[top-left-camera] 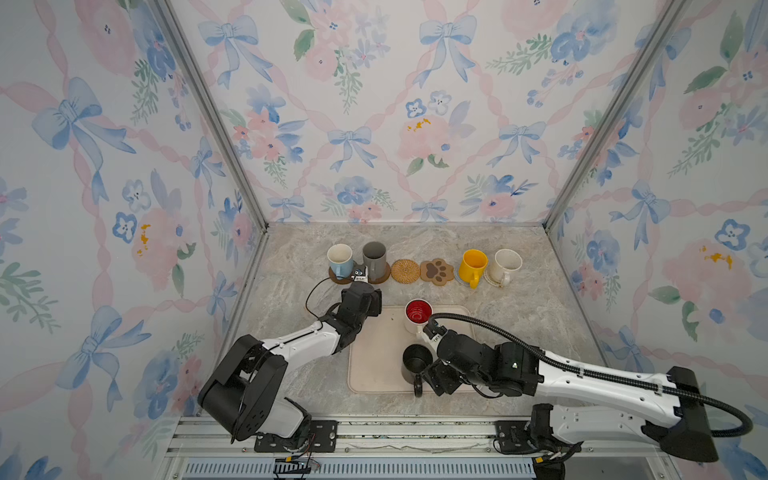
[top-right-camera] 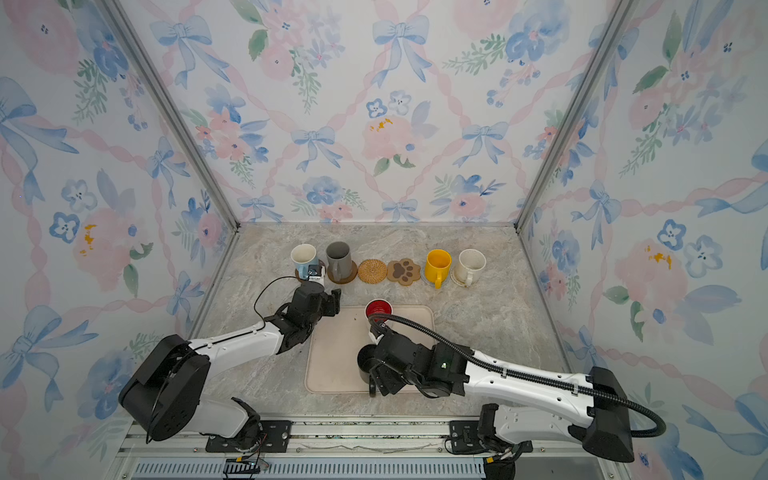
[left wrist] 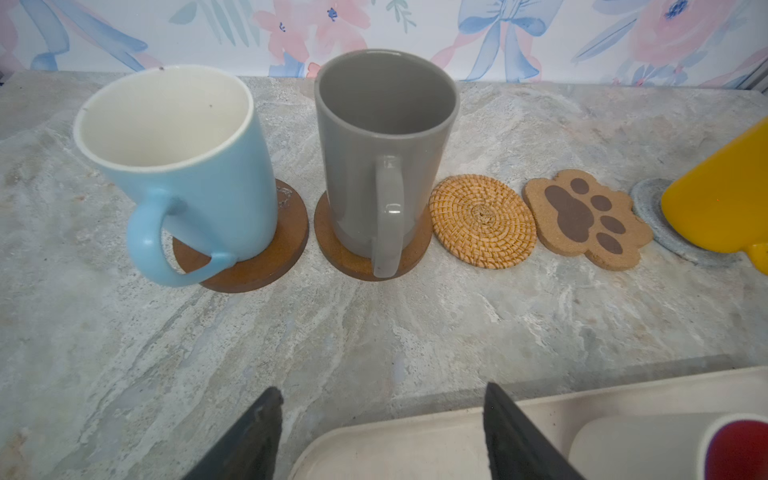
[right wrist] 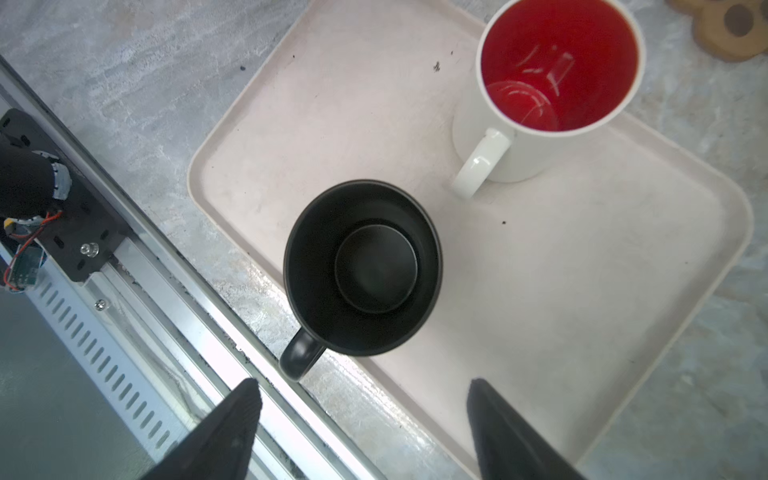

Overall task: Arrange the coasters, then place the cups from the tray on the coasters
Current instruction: 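Lower the right gripper into the black mug on the tray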

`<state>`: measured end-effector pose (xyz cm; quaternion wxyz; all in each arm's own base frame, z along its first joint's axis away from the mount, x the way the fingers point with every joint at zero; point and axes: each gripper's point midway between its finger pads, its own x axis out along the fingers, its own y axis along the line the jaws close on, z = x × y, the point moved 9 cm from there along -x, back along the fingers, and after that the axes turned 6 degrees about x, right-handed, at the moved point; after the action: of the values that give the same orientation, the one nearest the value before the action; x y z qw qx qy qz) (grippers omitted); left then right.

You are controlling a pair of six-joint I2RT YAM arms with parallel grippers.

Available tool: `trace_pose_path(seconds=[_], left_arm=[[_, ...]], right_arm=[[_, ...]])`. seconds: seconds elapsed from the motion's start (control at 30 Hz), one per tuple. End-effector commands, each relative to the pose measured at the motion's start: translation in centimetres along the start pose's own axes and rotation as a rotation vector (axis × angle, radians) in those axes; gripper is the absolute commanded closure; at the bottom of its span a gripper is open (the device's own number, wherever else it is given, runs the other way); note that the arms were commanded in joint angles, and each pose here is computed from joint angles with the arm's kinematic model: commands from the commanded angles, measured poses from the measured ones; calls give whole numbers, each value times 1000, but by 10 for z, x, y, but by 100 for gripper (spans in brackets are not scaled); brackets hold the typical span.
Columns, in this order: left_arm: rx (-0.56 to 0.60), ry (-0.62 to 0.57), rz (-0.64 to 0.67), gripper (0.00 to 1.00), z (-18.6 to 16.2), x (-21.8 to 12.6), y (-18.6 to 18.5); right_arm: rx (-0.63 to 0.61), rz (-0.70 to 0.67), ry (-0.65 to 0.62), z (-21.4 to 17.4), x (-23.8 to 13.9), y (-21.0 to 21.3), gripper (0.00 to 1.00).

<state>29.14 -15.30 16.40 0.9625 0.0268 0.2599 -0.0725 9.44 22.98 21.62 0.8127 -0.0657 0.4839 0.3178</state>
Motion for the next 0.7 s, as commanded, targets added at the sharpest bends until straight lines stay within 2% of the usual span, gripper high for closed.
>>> trace_pose_path(seconds=[0.0, 0.47, 0.67], left_arm=[[5, -10, 4, 27, 0, -3, 4], [-20, -19, 9, 24, -2, -7, 11], [-25, -17, 12, 21, -3, -7, 14]], right_arm=[[49, 45, 52, -10, 9, 6, 20], [92, 70, 132, -15, 40, 16, 23], [180, 2, 177, -17, 54, 10, 28]])
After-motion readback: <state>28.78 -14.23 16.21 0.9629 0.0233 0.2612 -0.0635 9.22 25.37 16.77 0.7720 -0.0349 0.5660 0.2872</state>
